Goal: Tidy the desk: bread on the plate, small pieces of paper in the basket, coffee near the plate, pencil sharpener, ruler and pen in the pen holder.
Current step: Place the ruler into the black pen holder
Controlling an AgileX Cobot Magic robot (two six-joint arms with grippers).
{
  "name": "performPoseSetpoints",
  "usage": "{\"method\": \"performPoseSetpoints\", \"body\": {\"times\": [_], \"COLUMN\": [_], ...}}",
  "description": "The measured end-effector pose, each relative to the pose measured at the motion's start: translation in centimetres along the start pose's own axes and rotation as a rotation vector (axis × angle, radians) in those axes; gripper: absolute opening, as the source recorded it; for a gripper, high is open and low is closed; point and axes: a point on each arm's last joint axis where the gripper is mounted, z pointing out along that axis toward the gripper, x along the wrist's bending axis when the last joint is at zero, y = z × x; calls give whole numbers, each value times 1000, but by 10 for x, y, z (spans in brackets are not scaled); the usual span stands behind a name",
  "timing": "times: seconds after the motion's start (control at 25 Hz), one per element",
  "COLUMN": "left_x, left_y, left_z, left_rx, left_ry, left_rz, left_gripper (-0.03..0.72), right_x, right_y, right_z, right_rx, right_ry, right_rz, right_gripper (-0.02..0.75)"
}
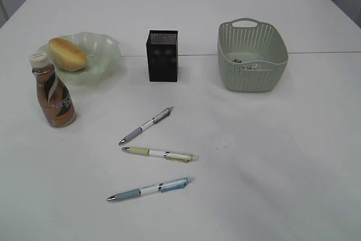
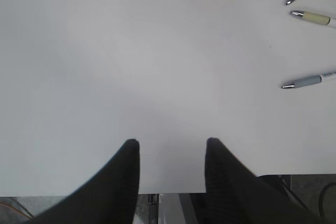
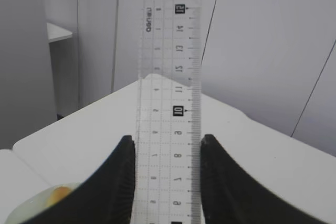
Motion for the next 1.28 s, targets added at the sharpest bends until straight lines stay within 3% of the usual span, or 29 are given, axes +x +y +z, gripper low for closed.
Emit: {"method": "performPoseSetpoints", "body": {"times": [0.24, 0.4, 0.96, 1.28], "left_x": [0, 0, 1, 0], "left_y": [2, 3, 5, 7], "left_z": [0, 0, 0, 0], "left_rx": [-22, -36, -54, -72], "left_ry": [1, 1, 6, 3], "left_rz": [2, 3, 6, 6], "left_gripper": [307, 307, 307, 307], "right_x": [-31, -38, -37, -36], "right_y": [1, -11, -105, -145], "right_z": [2, 9, 33, 37], "right_rx": [-111, -167, -301, -281], "right_ry": [-92, -135, -238, -269], "right_rz": [0, -13, 34, 113], "right_gripper": [251, 251, 251, 251]}}
